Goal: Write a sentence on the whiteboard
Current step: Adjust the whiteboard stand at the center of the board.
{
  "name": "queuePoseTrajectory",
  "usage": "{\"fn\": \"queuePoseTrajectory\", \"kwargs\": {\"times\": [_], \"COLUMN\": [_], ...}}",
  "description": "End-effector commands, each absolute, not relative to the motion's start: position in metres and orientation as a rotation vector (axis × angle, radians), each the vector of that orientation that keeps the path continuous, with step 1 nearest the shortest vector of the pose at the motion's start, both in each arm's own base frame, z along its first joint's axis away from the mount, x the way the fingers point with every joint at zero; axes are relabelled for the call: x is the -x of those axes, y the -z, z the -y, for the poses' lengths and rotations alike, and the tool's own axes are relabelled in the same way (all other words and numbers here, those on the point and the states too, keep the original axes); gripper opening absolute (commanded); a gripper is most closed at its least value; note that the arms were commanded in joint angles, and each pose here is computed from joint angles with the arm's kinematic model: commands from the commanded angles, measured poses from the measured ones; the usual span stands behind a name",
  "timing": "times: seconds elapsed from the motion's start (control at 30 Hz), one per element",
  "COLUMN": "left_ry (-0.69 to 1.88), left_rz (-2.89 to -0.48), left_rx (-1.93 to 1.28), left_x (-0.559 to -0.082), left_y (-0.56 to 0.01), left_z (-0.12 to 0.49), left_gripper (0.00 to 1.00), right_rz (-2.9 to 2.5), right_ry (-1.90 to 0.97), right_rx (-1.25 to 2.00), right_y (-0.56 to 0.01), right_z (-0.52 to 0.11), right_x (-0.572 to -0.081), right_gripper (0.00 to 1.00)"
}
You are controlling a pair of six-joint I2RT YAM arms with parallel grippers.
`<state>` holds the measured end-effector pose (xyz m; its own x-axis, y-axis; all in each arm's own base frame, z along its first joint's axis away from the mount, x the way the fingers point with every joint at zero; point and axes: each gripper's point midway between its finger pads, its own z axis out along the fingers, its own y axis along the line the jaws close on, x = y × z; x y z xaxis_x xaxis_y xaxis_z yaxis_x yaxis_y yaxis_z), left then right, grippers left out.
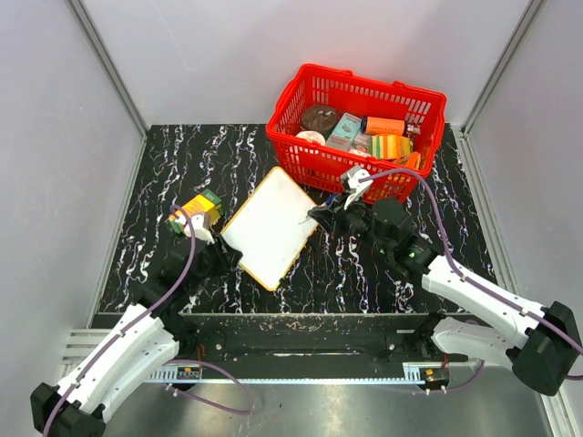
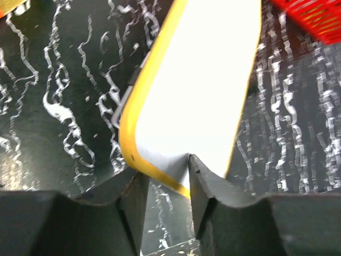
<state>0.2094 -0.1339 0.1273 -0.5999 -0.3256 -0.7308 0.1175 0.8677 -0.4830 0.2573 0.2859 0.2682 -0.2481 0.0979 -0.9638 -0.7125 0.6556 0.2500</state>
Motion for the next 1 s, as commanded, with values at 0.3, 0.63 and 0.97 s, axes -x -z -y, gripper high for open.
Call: {"fn": "queuePoseTrajectory", "kwargs": {"times": [0.3,0.63,0.97], "left_ry": [0.482,0.352,0.545], "left_rz": [-2.089,-1.997,-1.860], "left_rx": [0.257,0.403,0.129], "left_x": [-0.208,-0.202,-0.232], "left_y": [-0.141,-0.192,-0.265], "left_z": [0.105,0.072,0.132], "left_gripper": [0.71,0.79,0.25], "right_rz": [-1.581,-1.577,-1.569], "right_ry": [-0.844,-0.838,-0.816], "right_rx": [0.490,0.489,0.474], "right_y": [-0.291,-0.293,-0.297], "right_z": [-0.284,-0.282,-0.277], "right_x": [-0.255,-0.255,-0.256], "right_gripper": [0.00,0.00,0.00]}}
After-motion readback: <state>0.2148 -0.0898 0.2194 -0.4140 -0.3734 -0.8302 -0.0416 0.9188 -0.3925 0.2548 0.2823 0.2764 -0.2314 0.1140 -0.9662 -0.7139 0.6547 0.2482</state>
